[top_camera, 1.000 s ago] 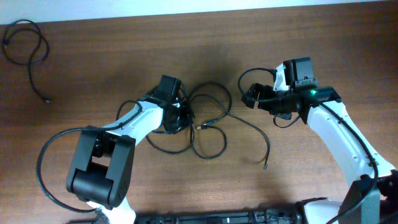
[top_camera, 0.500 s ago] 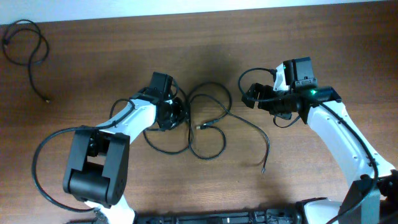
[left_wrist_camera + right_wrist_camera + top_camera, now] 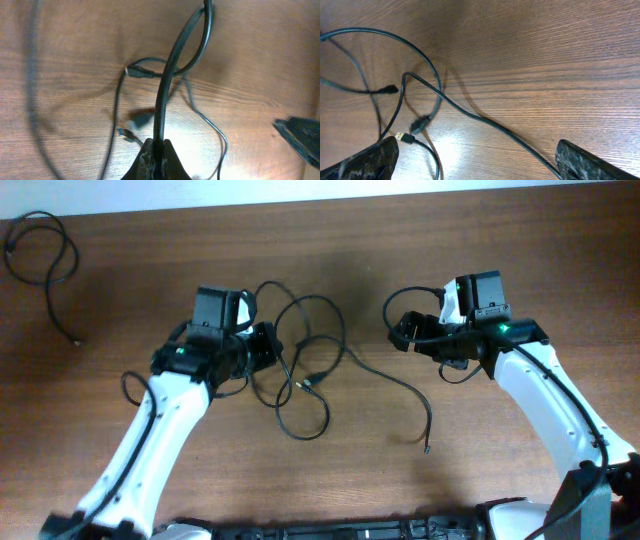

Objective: Untangle cables
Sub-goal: 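Grasp cable strands at center with both grippers, then lift the cables and pull the grippers apart to separate strands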

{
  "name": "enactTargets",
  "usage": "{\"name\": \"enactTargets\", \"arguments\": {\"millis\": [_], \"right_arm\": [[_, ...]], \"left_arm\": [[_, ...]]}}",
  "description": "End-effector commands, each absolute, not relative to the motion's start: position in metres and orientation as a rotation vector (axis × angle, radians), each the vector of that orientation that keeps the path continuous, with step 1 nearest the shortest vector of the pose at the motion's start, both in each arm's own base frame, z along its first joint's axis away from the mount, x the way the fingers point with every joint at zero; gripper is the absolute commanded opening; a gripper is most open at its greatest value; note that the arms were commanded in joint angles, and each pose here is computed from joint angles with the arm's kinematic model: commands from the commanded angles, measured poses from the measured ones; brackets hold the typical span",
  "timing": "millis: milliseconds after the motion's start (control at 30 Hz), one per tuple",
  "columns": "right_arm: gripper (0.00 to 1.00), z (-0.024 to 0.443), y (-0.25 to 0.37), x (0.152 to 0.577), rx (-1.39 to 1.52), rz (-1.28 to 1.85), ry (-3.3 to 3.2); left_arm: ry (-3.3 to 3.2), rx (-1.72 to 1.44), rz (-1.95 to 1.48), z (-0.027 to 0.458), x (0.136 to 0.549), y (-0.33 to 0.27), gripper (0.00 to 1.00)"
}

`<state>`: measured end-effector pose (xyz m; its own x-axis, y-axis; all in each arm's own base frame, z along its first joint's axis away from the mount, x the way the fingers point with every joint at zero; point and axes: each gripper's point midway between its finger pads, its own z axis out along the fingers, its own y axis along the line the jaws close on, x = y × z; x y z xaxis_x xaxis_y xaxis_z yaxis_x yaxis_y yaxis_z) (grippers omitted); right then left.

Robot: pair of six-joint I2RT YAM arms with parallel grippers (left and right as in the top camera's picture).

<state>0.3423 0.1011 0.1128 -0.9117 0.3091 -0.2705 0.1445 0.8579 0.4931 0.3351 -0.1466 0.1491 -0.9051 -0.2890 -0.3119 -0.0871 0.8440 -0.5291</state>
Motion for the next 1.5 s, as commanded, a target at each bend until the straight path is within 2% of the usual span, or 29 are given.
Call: {"name": "enactTargets", "arguments": {"millis": [0, 100, 200, 333, 467, 600, 667, 767, 867, 1033, 1100, 1167, 1233, 1300, 1367, 1400, 1433, 1467], "right_arm": [[0.99, 0.122, 0.11, 0.339, 0.319, 0.772, 2.678], [0.99, 0.145, 0.145, 0.338, 0.188, 1.039, 2.606], [0.99, 0.155, 0.187, 0.329, -0.005, 1.112, 2.57], [0.99, 0.143, 0.218, 0.327, -0.133, 0.936, 2.573], [0.99, 0.141, 0.223, 0.321, -0.173, 0.954, 2.583], [0.99, 0.129, 0.218, 0.308, -0.263, 0.917, 2.628], [0.99, 0.12, 0.22, 0.3, -0.278, 0.919, 2.653], [0.99, 0.112, 0.24, 0.277, -0.536, 0.927, 2.61], [0.99, 0.112, 0.277, 0.259, -0.748, 0.94, 2.518], [1.0, 0.128, 0.346, 0.272, -0.924, 0.934, 2.187], [0.94, 0.125, 0.35, 0.299, -0.857, 0.787, 2.121], [0.9, 0.127, 0.356, 0.312, -0.829, 0.771, 2.07], [0.8, 0.126, 0.37, 0.325, -0.812, 0.791, 1.99], [0.63, 0.132, 0.378, 0.334, -0.796, 0.809, 1.918], [0.3, 0.147, 0.384, 0.34, -0.777, 0.827, 1.839], [0.21, 0.149, 0.384, 0.34, -0.773, 0.831, 1.832], [0.06, 0.148, 0.384, 0.34, -0.773, 0.831, 1.834], [0.04, 0.145, 0.383, 0.34, -0.769, 0.836, 1.851]], "left_arm": [[2.492, -0.022, -0.748, 0.196, 0.328, -0.15, 0.0], [2.426, 0.057, -0.732, 0.215, 0.322, -0.149, 0.0], [2.394, 0.066, -0.734, 0.224, 0.323, -0.149, 0.0], [2.201, 0.124, -0.742, 0.268, 0.33, -0.15, 0.0], [2.009, 0.155, -0.745, 0.315, 0.336, -0.15, 0.0], [1.963, -0.115, -0.642, 0.325, 0.351, -0.119, 0.0], [1.898, -0.125, -0.663, 0.341, 0.356, -0.119, 0.0], [1.814, -0.185, -0.737, 0.364, 0.36, -0.12, 0.0], [1.787, -0.249, -0.759, 0.371, 0.362, -0.116, 0.0], [1.789, -0.278, -0.78, 0.371, 0.362, -0.116, 0.0], [1.788, -0.28, -0.779, 0.372, 0.36, -0.115, 0.0], [1.779, -0.285, -0.773, 0.374, 0.358, -0.113, 0.0], [1.762, -0.292, -0.764, 0.381, 0.353, -0.109, 0.0], [1.764, -0.293, -0.763, 0.382, 0.348, -0.108, 0.0], [1.789, -0.31, -0.747, 0.376, 0.345, -0.104, 0.0], [1.801, -0.33, -0.73, 0.372, 0.346, -0.097, 0.0], [1.82, -0.37, -0.697, 0.365, 0.348, -0.084, 0.0], [1.831, -0.401, -0.673, 0.36, 0.348, -0.074, 0.0]]}}
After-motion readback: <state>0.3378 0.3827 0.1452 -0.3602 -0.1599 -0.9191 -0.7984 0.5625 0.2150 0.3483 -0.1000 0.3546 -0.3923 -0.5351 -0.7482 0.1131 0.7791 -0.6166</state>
